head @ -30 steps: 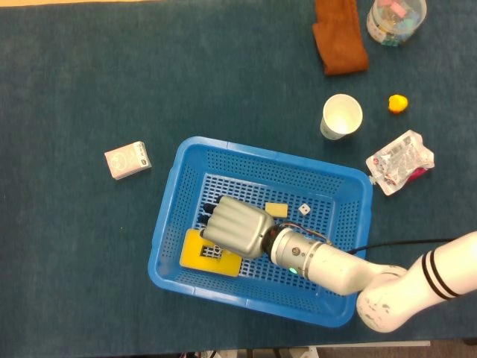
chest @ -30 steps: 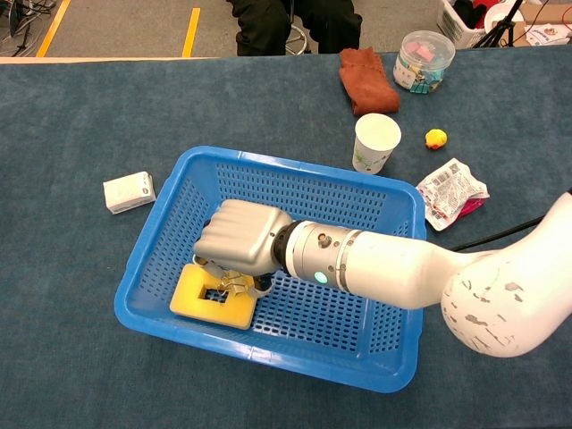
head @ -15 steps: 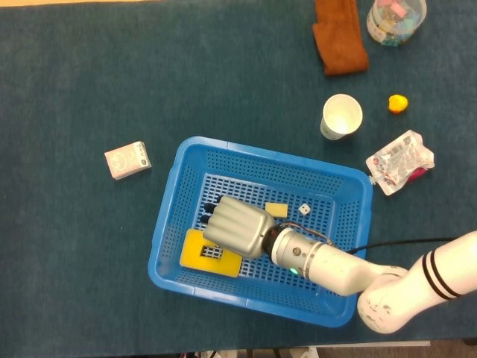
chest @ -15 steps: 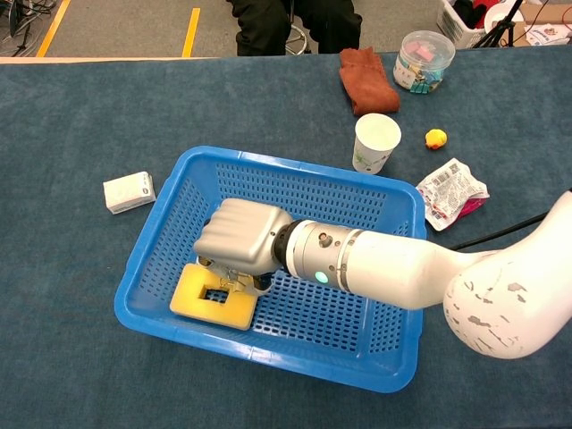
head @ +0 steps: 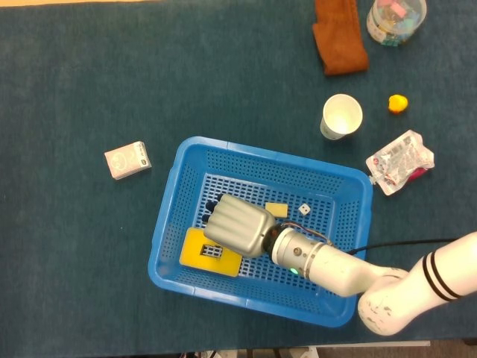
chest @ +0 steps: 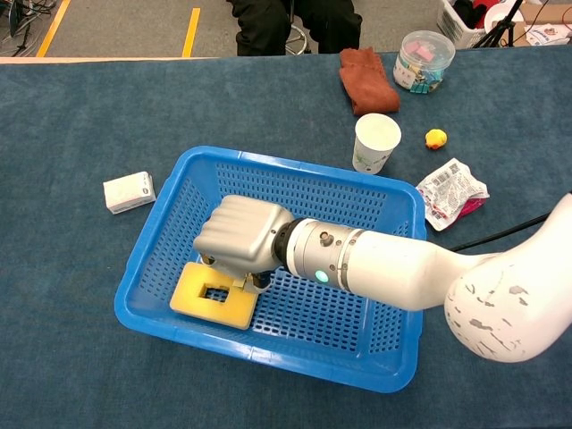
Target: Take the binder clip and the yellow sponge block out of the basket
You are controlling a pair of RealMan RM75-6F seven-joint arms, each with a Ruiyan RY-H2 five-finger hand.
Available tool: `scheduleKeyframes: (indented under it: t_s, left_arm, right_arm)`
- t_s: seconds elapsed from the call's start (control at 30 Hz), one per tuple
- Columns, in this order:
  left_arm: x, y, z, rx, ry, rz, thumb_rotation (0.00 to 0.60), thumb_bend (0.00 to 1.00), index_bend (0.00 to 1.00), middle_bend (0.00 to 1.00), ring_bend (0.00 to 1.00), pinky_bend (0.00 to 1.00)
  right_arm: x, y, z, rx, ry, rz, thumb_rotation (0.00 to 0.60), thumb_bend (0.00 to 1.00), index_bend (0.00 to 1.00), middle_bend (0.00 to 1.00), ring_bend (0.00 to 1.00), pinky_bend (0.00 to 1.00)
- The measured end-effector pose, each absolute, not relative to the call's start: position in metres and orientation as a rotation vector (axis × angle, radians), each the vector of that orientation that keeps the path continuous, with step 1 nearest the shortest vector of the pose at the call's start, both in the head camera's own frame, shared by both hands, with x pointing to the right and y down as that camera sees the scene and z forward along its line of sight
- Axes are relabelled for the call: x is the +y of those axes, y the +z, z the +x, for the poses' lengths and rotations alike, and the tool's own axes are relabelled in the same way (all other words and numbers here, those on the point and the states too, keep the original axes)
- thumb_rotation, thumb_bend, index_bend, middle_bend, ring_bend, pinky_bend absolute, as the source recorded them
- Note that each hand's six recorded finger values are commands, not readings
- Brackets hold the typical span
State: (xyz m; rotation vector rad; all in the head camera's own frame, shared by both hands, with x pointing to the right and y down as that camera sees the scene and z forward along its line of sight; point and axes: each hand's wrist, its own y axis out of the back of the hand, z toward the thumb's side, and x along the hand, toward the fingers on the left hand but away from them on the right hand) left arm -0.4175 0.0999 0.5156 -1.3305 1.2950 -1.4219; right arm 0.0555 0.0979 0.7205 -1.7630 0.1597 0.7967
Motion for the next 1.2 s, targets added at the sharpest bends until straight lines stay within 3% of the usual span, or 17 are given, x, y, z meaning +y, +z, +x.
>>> scheduleKeyframes:
  t_s: [0.27,0.5,0.73,1.2]
  left_arm:
    - [0.103,0.515,-0.418,1.297,-1.425,-1.329,0.600,0.17,0.28,0.20,0.13,0.12]
    - [0.104,0.514,-0.417,1.301,-1.421,-1.329,0.600,0.17,0.28,0.20,0.13,0.12]
    - [0.105,0.513,-0.415,1.302,-1.416,-1.331,0.600,0.17,0.28,0.20,0.13,0.12]
    - [0.100,0.514,-0.410,1.291,-1.398,-1.350,0.600,0.17,0.28,0.20,0.13,0.12]
  right_arm:
    - [0.097,0.721,0.059,0.157,0.808,-1.760,0.600,0.23,0.70,0.45,0.31,0.44]
    - [0.093,0.719,0.059,0.142,0.811,-1.759,0.600,0.33,0.71,0.46,0.33,0.46]
    - [0.089,0.712,0.061,0.127,0.804,-1.761,0.600,0.34,0.72,0.47,0.34,0.47]
    - [0.052,0.647,0.097,-0.018,0.777,-1.749,0.600,0.34,0.72,0.47,0.34,0.47]
